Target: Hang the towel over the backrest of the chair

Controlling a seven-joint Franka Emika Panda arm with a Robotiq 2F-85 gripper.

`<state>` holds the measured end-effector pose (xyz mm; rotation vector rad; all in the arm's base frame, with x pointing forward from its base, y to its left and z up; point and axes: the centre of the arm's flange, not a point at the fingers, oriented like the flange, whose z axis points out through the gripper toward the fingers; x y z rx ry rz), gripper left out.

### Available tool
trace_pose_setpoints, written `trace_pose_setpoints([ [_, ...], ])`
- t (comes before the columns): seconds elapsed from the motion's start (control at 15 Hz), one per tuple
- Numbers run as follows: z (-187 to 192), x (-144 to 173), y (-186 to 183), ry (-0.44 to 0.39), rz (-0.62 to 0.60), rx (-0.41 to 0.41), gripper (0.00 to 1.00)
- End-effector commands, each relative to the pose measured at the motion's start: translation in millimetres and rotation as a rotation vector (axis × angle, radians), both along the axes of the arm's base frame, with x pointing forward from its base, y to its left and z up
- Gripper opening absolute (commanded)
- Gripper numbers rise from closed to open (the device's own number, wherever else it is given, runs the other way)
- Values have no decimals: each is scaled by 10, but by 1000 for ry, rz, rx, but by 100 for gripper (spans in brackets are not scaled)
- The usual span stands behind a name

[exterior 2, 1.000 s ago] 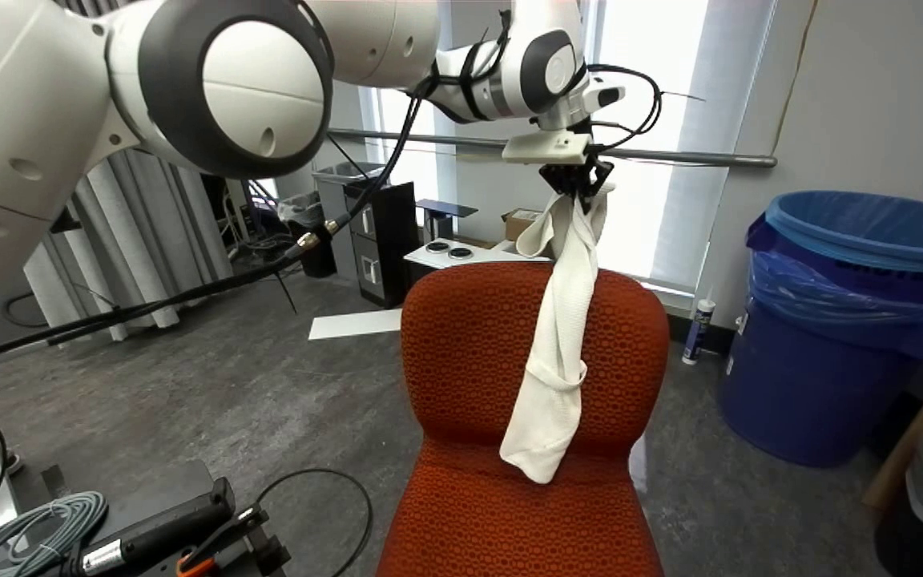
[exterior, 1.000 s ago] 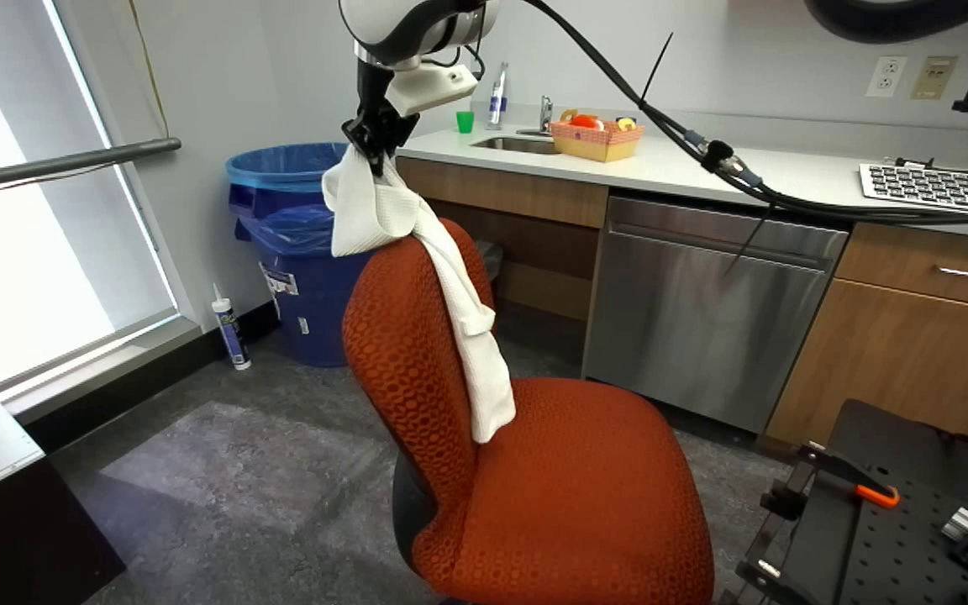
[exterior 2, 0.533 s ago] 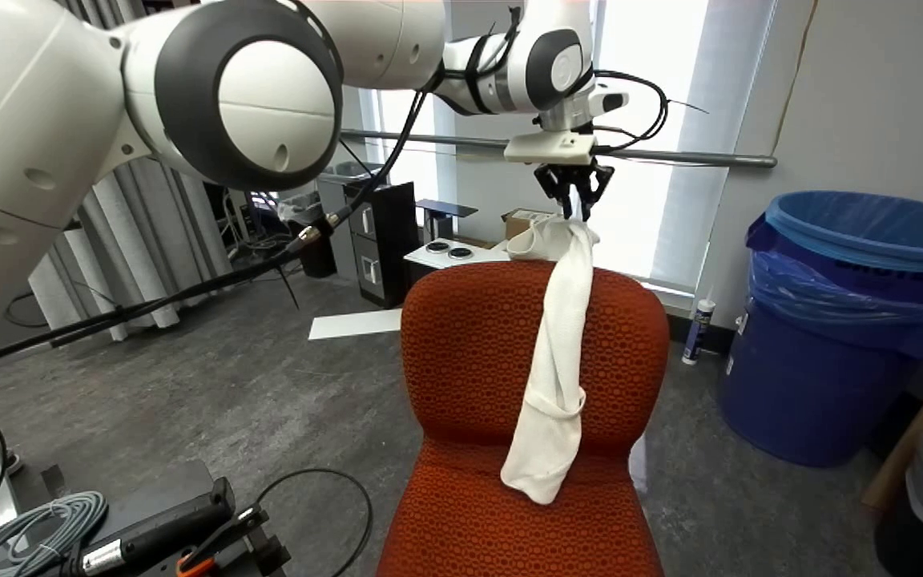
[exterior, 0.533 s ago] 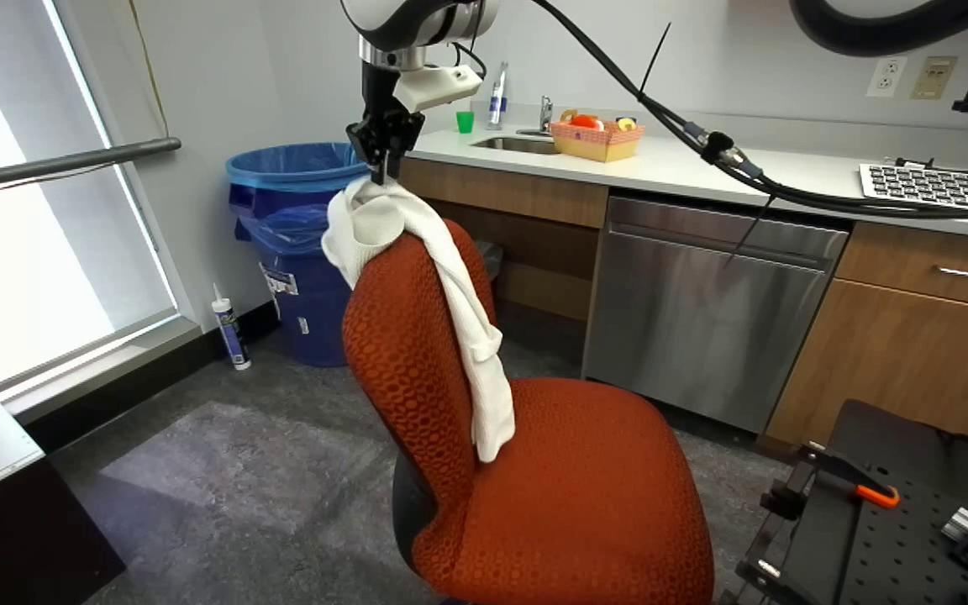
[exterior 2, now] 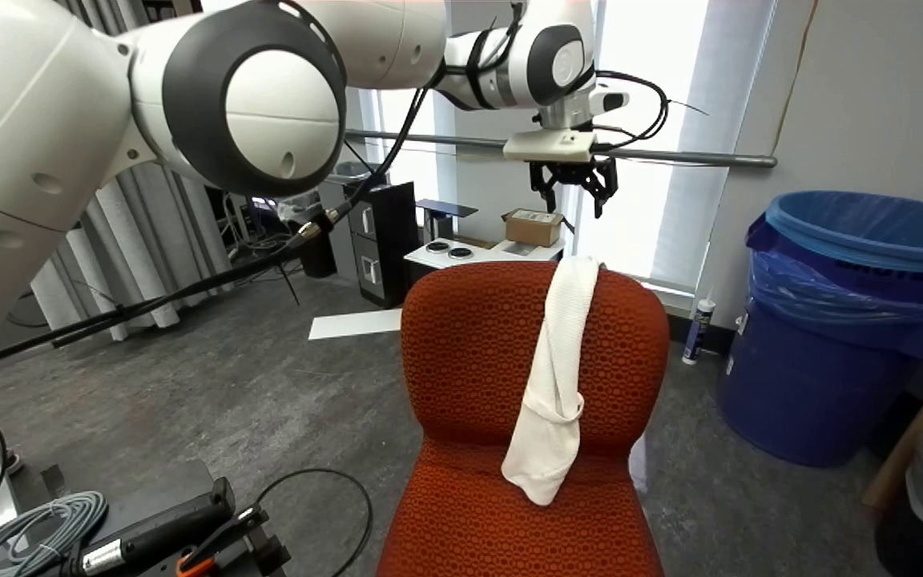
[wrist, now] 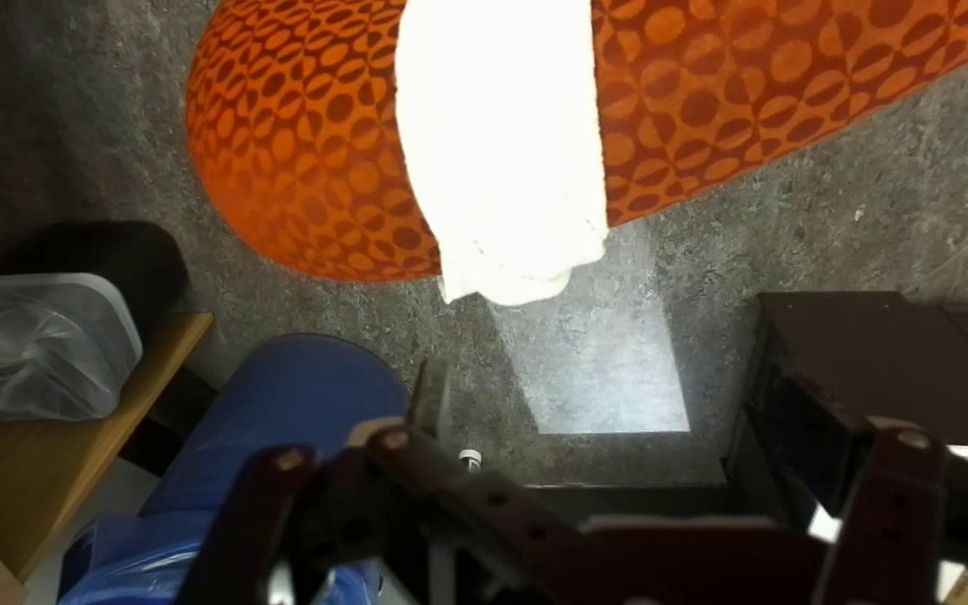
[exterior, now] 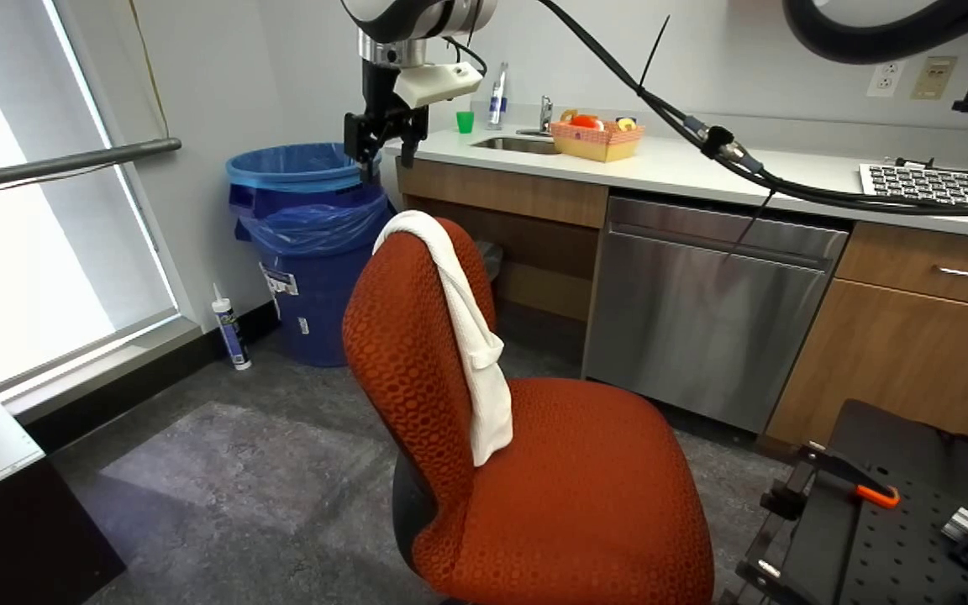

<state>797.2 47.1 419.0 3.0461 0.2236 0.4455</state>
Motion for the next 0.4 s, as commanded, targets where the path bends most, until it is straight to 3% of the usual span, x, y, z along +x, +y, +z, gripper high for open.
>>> trace_pose_setpoints([
  [0.0,-105,-26,-117,-3,-8,1,100],
  [0.33,-112,9,-152,9,-30,-22,100],
])
